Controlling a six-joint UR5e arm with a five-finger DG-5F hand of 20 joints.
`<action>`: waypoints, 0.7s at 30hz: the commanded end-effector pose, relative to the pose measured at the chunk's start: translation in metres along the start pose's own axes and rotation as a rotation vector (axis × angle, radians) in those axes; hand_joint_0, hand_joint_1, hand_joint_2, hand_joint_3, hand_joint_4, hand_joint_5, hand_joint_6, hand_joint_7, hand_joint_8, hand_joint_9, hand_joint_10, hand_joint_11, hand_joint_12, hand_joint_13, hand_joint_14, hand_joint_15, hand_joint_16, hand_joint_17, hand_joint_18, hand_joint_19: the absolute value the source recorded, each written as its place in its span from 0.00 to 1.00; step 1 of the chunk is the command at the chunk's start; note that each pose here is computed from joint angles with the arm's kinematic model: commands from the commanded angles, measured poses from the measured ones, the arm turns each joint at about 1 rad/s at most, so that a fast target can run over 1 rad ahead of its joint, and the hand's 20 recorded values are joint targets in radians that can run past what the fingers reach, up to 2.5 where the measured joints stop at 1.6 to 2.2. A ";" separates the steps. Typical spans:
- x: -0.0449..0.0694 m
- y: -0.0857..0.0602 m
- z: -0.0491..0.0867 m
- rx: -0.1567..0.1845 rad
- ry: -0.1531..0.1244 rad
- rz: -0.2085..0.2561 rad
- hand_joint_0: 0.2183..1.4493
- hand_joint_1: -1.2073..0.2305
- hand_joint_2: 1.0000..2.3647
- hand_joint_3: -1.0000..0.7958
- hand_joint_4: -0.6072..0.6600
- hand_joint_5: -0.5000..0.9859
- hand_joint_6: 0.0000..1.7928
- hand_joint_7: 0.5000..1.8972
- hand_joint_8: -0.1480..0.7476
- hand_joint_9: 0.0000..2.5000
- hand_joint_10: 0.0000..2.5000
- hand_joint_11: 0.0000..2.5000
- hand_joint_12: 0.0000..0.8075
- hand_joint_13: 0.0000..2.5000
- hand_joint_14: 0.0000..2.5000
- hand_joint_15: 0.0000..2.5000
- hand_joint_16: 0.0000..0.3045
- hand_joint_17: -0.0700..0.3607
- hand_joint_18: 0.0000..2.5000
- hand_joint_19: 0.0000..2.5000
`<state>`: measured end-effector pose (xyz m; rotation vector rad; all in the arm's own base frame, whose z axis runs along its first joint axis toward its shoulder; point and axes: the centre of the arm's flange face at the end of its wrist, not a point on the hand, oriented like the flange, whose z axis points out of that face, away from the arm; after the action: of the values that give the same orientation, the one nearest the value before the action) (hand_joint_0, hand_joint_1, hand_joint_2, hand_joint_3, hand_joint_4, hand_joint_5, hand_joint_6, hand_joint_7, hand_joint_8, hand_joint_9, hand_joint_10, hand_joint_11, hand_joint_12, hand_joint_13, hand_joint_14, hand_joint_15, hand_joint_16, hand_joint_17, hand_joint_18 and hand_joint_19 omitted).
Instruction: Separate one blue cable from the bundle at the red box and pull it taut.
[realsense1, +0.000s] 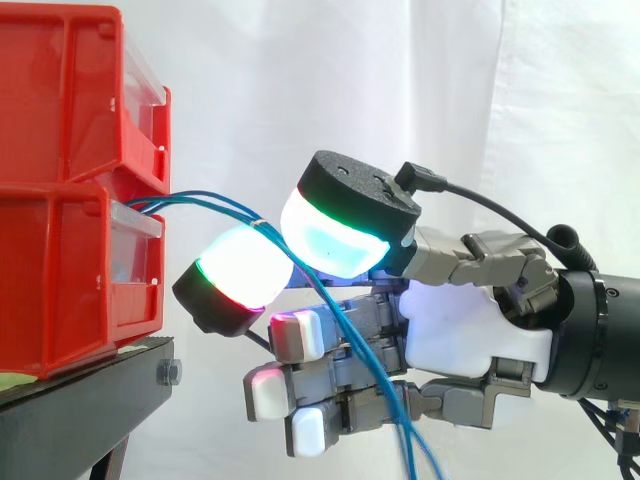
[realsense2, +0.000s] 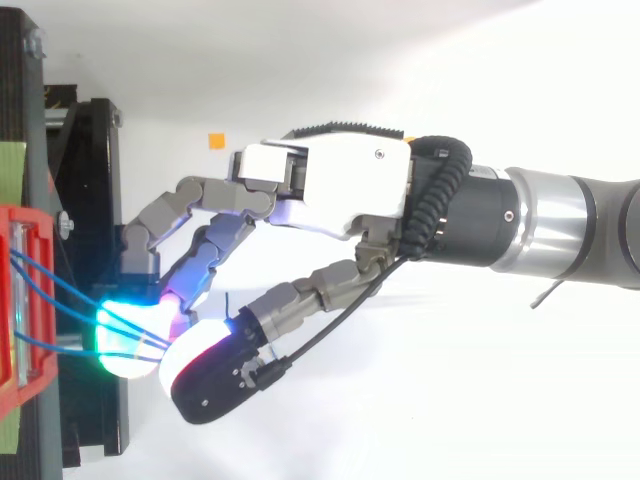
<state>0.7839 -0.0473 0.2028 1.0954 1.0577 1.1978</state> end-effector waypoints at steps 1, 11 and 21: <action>0.000 -0.001 -0.001 0.004 0.003 -0.001 0.37 0.26 0.00 0.30 0.45 0.23 0.52 0.29 0.44 0.42 0.01 0.39 0.37 0.36 0.01 0.26 0.14 0.39 0.31 0.32; -0.001 0.000 0.000 0.002 0.002 -0.001 0.32 0.33 0.00 0.29 0.51 0.25 0.51 0.35 0.43 0.46 0.01 0.40 0.37 0.37 0.01 0.28 0.14 0.39 0.30 0.34; -0.002 -0.001 -0.001 0.004 0.002 -0.001 0.30 0.42 0.01 0.37 0.50 0.26 0.50 0.34 0.47 0.47 0.01 0.39 0.40 0.38 0.01 0.28 0.16 0.41 0.30 0.34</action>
<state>0.7836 -0.0482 0.2025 1.0958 1.0617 1.1974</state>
